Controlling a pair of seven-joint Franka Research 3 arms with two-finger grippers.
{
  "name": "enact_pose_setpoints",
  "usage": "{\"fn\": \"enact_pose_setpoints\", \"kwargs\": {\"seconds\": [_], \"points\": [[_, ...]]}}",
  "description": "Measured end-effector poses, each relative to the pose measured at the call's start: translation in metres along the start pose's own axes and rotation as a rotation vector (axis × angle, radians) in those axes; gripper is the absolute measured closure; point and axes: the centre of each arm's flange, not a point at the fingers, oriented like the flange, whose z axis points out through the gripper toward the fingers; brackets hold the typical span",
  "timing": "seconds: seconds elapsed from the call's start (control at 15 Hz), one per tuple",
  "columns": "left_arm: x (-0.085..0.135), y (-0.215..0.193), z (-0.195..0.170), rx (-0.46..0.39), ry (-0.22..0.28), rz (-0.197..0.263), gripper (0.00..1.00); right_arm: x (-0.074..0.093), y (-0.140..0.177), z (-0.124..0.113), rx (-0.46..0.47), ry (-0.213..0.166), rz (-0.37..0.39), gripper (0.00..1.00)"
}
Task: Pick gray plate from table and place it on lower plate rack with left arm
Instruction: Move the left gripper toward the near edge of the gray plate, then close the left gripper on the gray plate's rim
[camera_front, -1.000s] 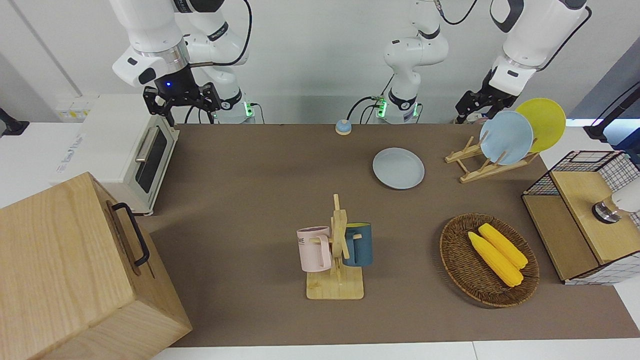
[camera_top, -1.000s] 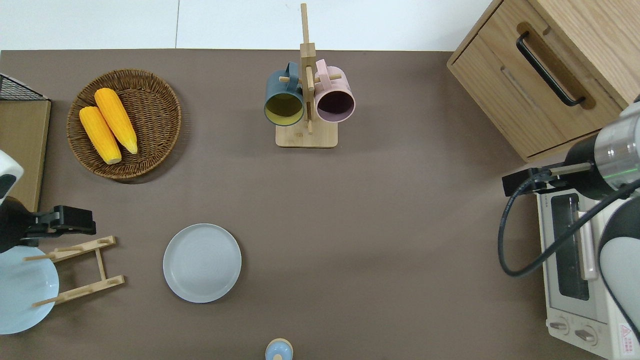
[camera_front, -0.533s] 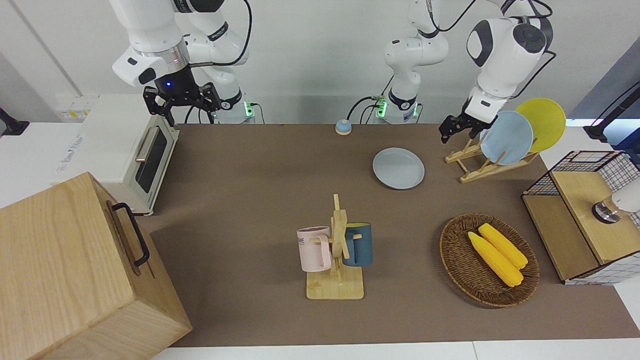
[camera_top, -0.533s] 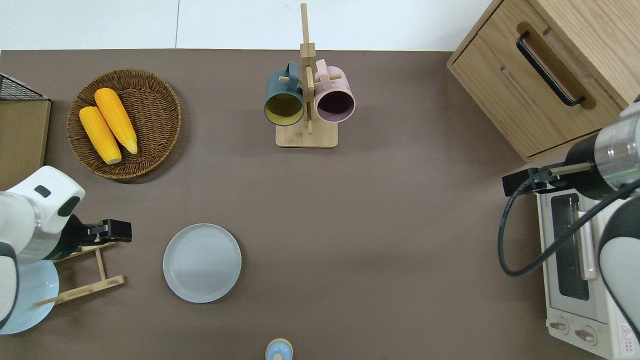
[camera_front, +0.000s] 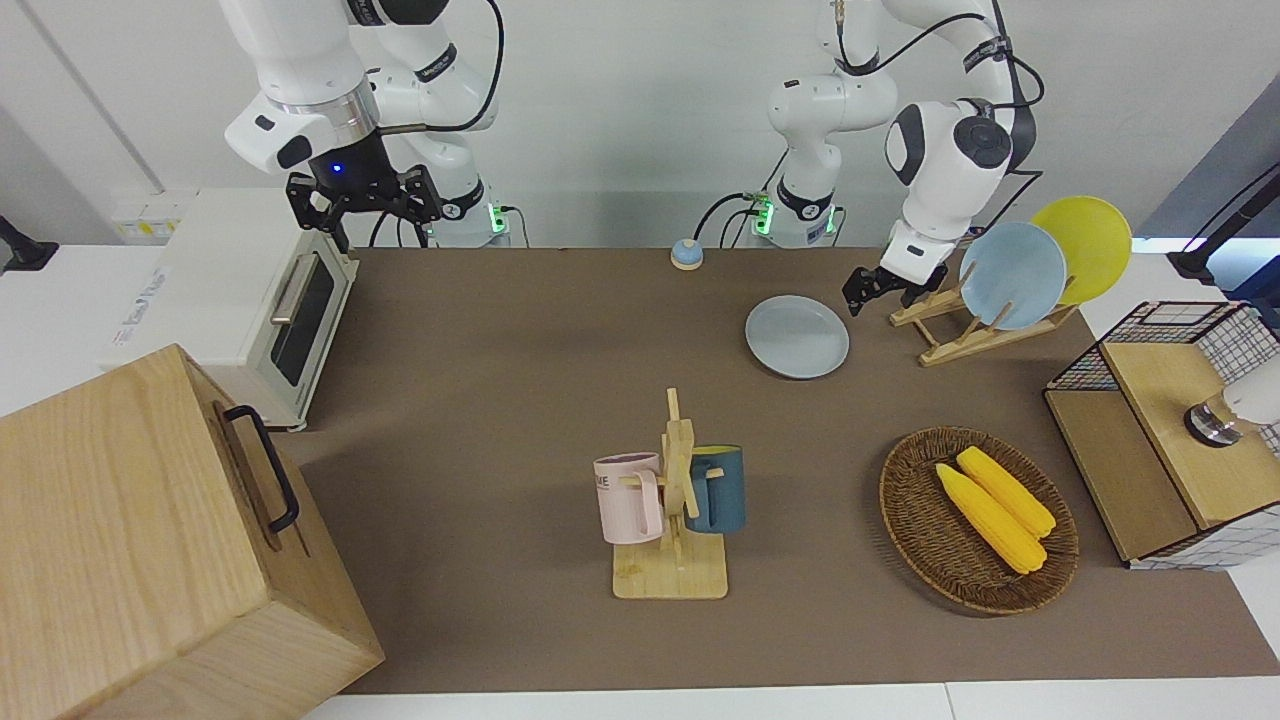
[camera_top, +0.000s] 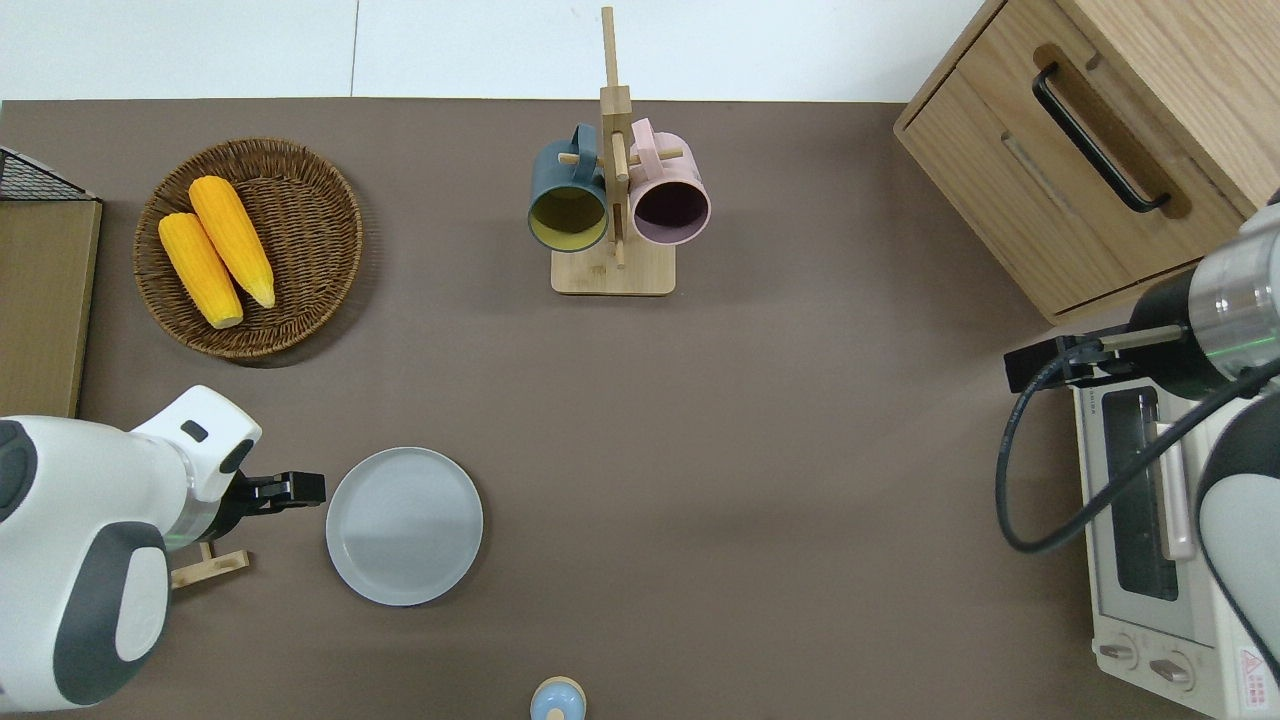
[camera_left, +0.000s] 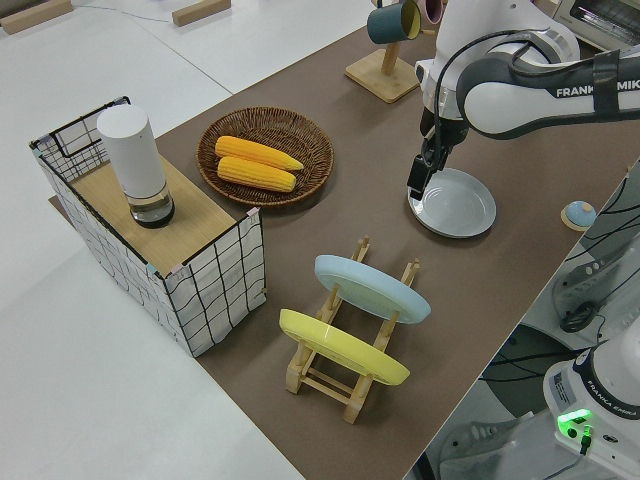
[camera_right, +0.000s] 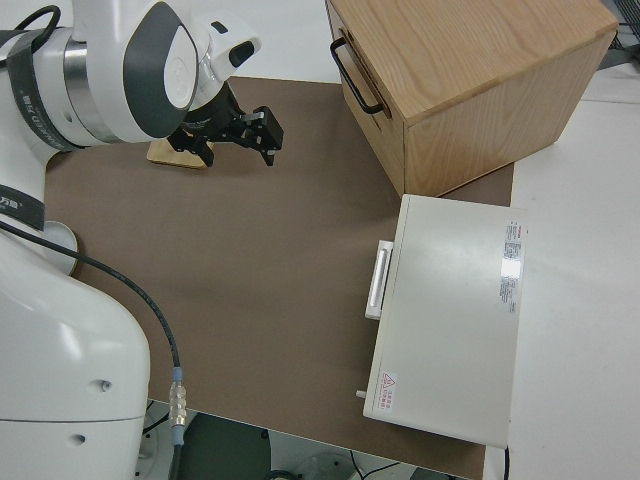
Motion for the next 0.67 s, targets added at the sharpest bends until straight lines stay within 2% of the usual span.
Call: {"fn": "enact_pose_setpoints", "kwargs": {"seconds": [0.27, 0.67], "points": [[-0.01, -0.001, 0.029, 0.004, -0.01, 0.001, 0.01, 0.0, 0.0, 0.0, 0.0, 0.0, 0.0, 0.01], [-0.011, 0.0, 0.068, 0.007, -0.082, -0.005, 0.01, 0.0, 0.0, 0.0, 0.0, 0.0, 0.0, 0.01]]}}
